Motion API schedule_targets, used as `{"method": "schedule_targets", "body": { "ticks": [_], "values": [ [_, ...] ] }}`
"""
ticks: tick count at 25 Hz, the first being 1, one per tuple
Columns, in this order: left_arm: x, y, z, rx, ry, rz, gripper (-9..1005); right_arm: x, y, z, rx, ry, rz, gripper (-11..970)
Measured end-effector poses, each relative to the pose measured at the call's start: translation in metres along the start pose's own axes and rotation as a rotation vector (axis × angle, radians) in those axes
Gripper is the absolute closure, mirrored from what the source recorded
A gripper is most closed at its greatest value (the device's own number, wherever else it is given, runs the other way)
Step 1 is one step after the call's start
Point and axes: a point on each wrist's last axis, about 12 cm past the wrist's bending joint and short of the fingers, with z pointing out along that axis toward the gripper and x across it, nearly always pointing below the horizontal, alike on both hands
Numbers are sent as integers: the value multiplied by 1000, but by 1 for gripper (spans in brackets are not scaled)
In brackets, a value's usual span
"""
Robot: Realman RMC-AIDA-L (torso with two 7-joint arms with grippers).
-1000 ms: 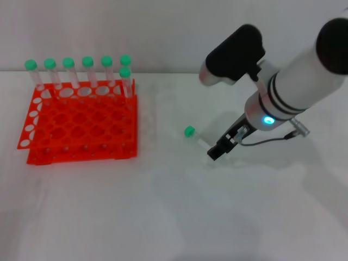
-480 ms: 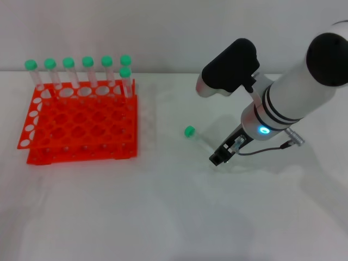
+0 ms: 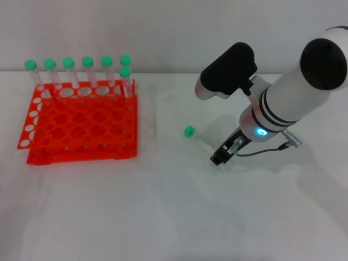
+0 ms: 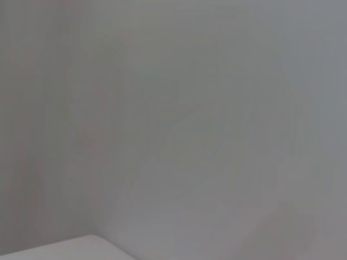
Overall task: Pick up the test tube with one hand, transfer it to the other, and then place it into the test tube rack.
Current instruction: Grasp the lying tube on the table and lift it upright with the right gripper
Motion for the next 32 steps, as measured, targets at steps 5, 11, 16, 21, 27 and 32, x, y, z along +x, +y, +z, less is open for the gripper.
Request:
{"method": "schedule_targets", "body": {
  "ticks": [5, 11, 16, 21, 27, 32],
  "values": [
    [1, -3, 3, 15, 4, -1, 114, -2, 1, 2, 4, 7, -12, 577],
    [1, -4, 5, 23, 6, -1, 115, -2, 1, 3, 8, 11, -19, 640],
    [1, -4, 5, 23, 6, -2, 115, 0, 1, 4, 10, 17, -22, 647],
    [1, -5, 6, 25, 5, -3, 116, 0, -1, 5, 15, 11, -28, 654],
    [2, -6, 5, 27, 3, -6, 116, 3, -5, 5, 24, 15, -21, 728],
    [2, -7, 3, 37, -1, -5, 116, 8, -18, -1, -2, -40, 10, 774]
  ]
}}
